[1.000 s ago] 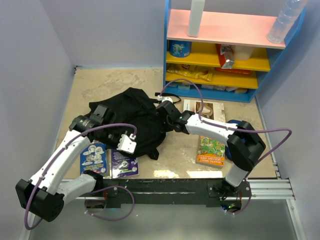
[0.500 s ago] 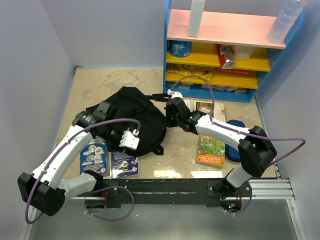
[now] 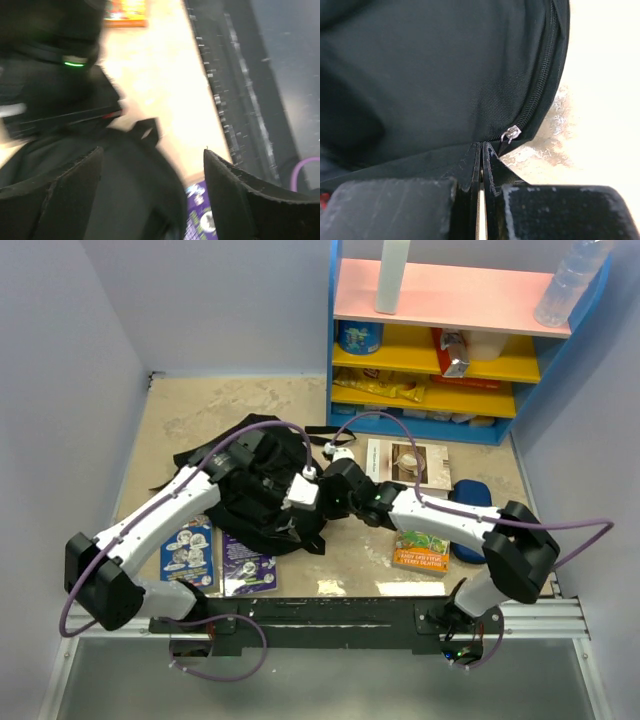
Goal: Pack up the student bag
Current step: Unzip the student bag at the center of the board.
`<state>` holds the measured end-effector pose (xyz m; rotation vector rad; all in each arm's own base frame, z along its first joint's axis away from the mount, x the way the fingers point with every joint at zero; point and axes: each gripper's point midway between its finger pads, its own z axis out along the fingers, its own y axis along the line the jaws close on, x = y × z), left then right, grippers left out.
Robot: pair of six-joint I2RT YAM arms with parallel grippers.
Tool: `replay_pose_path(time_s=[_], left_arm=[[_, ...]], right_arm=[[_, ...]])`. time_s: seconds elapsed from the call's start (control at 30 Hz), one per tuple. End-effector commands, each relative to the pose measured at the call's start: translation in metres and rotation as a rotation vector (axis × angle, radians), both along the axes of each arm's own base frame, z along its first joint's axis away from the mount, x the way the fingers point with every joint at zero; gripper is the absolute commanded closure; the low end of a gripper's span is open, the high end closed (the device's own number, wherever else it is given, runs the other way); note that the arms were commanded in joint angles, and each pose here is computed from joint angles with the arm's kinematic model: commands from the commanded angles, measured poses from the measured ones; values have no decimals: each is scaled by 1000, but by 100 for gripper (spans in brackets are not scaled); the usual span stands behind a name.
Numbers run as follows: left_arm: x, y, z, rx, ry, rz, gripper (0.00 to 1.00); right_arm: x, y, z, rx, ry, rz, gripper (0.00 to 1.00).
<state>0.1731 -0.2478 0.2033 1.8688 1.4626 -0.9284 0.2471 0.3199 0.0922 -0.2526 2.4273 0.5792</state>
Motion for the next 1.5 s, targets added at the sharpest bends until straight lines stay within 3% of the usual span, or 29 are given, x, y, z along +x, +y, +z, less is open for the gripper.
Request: replay_pose_path(time_s=[0.0,0.13,0.37,0.8,0.9,0.93,1.0,1.03,1.27,1.47], left_arm=[[-4,-17,-22,5,82,18,22],[-7,-16,-34,58,85,49,26],[-15,-21,-51,128,83,108,39],[-10,-4,-93,249,80,249,46],[-7,-3,-99,256,73,256,57],[-8,-4,-98,253,79,251,71],[-12,-7,-96,243,96,228,87],[-12,-7,-96,241,99,228,100],[-21,-8,-89,221,116,189,100],[-39,-5,-84,221,139,118,100]], right_arm=[[3,4,65,145,-80,-18,100],[-9,-1,91,220,-95,-16,100],[-17,-15,74,179,-63,-38,100],[-20,-16,70,183,-51,-34,100],[-20,-15,66,177,-46,-33,100],[-20,-15,65,173,-43,-31,100],[-19,-15,62,169,-40,-35,100],[-19,-16,59,161,-39,-36,100],[-5,-22,31,79,-39,-67,100],[43,-45,18,14,-79,-163,100]])
